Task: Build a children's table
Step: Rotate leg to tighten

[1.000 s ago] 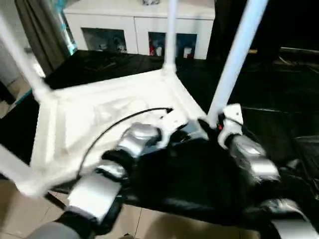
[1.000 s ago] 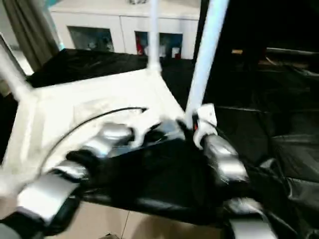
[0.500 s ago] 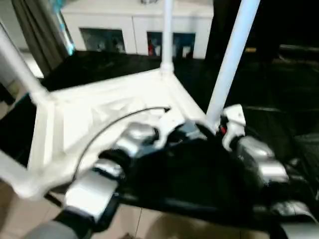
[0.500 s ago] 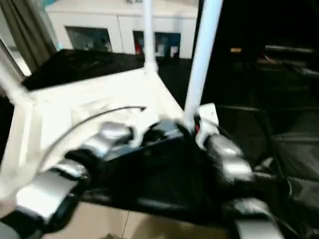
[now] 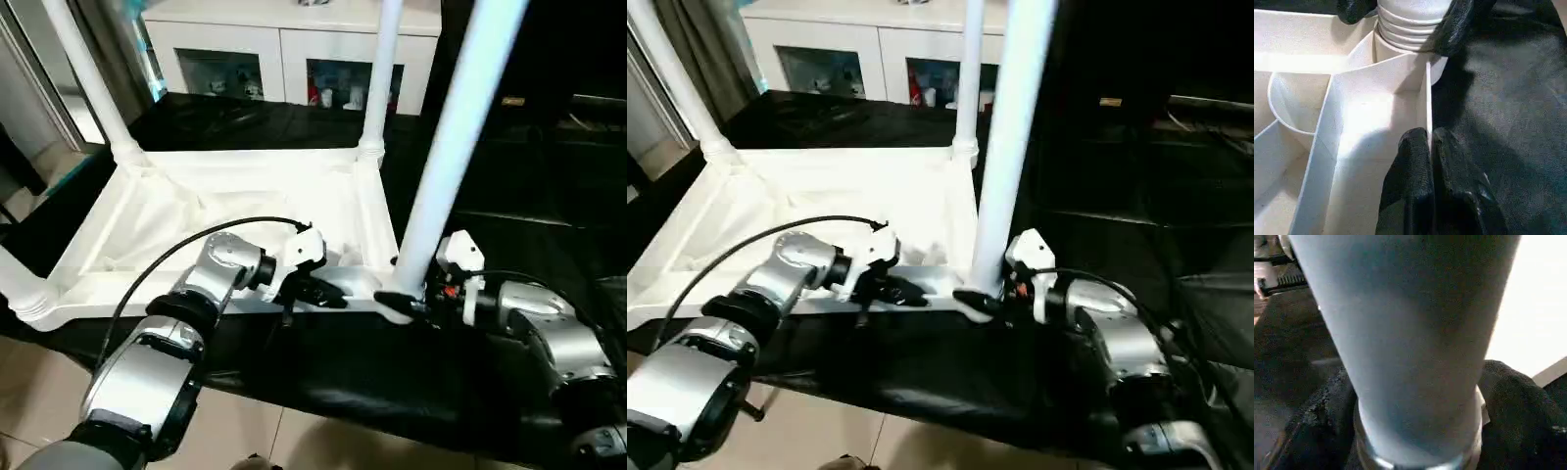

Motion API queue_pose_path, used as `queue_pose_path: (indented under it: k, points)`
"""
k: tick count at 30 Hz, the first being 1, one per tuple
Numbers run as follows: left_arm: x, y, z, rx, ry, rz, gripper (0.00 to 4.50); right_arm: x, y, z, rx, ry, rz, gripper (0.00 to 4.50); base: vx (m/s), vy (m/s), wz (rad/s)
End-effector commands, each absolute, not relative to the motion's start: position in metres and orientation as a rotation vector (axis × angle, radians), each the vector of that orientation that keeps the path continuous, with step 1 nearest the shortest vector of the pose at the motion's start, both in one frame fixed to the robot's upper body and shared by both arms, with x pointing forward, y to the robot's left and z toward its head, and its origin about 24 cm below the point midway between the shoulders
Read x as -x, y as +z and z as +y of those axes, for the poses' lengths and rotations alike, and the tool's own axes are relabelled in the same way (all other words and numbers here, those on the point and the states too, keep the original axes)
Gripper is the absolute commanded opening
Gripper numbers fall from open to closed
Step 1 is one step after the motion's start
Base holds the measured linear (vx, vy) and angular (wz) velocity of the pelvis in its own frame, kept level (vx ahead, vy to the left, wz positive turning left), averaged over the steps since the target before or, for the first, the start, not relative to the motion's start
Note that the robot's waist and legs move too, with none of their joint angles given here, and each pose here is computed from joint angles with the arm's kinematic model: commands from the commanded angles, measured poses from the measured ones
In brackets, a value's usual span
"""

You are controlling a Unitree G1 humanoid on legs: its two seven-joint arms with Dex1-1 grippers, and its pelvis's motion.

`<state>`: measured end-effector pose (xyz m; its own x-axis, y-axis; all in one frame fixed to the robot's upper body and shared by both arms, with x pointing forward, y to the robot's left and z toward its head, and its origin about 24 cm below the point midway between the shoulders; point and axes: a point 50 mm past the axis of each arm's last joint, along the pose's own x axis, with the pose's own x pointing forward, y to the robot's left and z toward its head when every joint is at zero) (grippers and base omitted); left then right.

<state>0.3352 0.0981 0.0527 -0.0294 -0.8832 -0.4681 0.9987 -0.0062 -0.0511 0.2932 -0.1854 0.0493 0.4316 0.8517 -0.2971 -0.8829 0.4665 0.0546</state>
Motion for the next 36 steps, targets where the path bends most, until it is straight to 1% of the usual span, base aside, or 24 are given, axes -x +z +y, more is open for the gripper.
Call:
queue_pose_path:
  k: [1, 4, 6, 9, 11, 12, 13, 14, 16, 17, 20, 21, 22, 23, 25, 26, 27, 29, 30, 32, 33, 36]
  points:
    - [-0.335, 0.062, 0.096, -0.343, -1.603, 0.362, 0.00, -0.292, 0.053, -0.184, 0.133, 1.105, 0.298, 3.43, 0.000, 0.000, 0.00]
    - [-0.335, 0.062, 0.095, -0.337, -1.603, 0.356, 0.00, -0.291, 0.052, -0.180, 0.116, 1.113, 0.296, 3.06, 0.000, 0.000, 0.00]
    - [-0.336, 0.063, 0.094, -0.329, -1.597, 0.348, 0.00, -0.291, 0.052, -0.178, 0.095, 1.113, 0.293, 3.01, 0.000, 0.000, 0.00]
    - [-0.337, 0.063, 0.089, -0.320, -1.558, 0.325, 0.00, -0.292, 0.048, -0.176, 0.063, 1.070, 0.294, 2.82, 0.000, 0.000, 0.00]
    - [-0.342, 0.061, 0.084, -0.356, -1.471, 0.309, 0.00, -0.299, 0.038, -0.177, 0.104, 0.948, 0.324, 2.79, 0.000, 0.000, 0.00]
    - [-0.346, 0.060, 0.081, -0.372, -1.399, 0.312, 0.00, -0.304, 0.031, -0.178, 0.131, 0.846, 0.347, 2.79, 0.000, 0.000, 0.00]
    - [-0.348, 0.059, 0.079, -0.382, -1.351, 0.316, 0.00, -0.308, 0.026, -0.179, 0.150, 0.780, 0.363, 2.78, 0.000, 0.000, 0.00]
    - [-0.348, 0.059, 0.079, -0.382, -1.351, 0.316, 0.00, -0.308, 0.026, -0.179, 0.150, 0.780, 0.363, 2.78, 0.000, 0.000, 0.00]
    - [-0.355, 0.059, 0.066, -0.363, -1.220, 0.305, 0.00, -0.317, 0.016, -0.177, 0.108, 0.567, 0.392, 2.77, 0.000, 0.000, 0.00]
    - [-0.357, 0.060, 0.058, -0.351, -1.169, 0.291, 0.00, -0.321, 0.012, -0.173, 0.081, 0.492, 0.413, 2.77, 0.000, 0.000, 0.00]
    - [-0.359, 0.061, 0.044, -0.331, -1.104, 0.281, 0.00, -0.326, 0.008, -0.165, 0.057, 0.395, 0.436, 2.77, 0.000, 0.000, 0.00]
    - [-0.359, 0.062, 0.033, -0.310, -1.063, 0.279, 0.00, -0.330, 0.007, -0.156, 0.046, 0.348, 0.442, 2.77, 0.000, 0.000, 0.00]
    - [-0.359, 0.062, 0.033, -0.310, -1.063, 0.279, 0.00, -0.330, 0.007, -0.156, 0.046, 0.348, 0.442, 2.77, 0.000, 0.000, 0.00]
    - [-0.358, 0.063, 0.021, -0.293, -1.031, 0.270, 0.00, -0.334, 0.007, -0.145, 0.046, 0.329, 0.438, 2.77, 0.000, 0.000, 0.00]
    - [-0.356, 0.064, 0.012, -0.281, -1.033, 0.263, 0.00, -0.336, 0.009, -0.134, 0.061, 0.361, 0.411, 2.77, 0.000, 0.000, 0.00]
    - [-0.355, 0.064, 0.008, -0.279, -1.040, 0.259, 0.00, -0.336, 0.011, -0.130, 0.054, 0.384, 0.391, 3.32, 0.000, 0.000, 0.00]
    - [-0.355, 0.064, 0.007, -0.277, -1.049, 0.256, 0.00, -0.336, 0.012, -0.129, 0.055, 0.396, 0.377, 3.46, 0.000, 0.000, 0.00]
    - [-0.354, 0.064, 0.005, -0.276, -1.061, 0.254, 0.00, -0.337, 0.014, -0.128, 0.038, 0.400, 0.359, 3.49, 0.000, 0.000, 0.00]
    - [-0.353, 0.064, 0.006, -0.280, -1.074, 0.254, 0.00, -0.338, 0.018, -0.130, 0.027, 0.408, 0.334, 3.68, 0.000, 0.000, 0.00]
    - [-0.353, 0.064, 0.008, -0.286, -1.088, 0.255, 0.00, -0.339, 0.021, -0.131, 0.020, 0.427, 0.312, 3.90, 0.000, 0.000, 0.00]
    - [-0.353, 0.062, 0.014, -0.293, -1.120, 0.260, 0.00, -0.337, 0.027, -0.134, 0.007, 0.506, 0.276, 3.90, 0.000, 0.000, 0.00]
    - [-0.352, 0.061, 0.017, -0.299, -1.139, 0.263, 0.00, -0.335, 0.030, -0.136, 0.010, 0.554, 0.261, 3.90, 0.000, 0.000, 0.00]
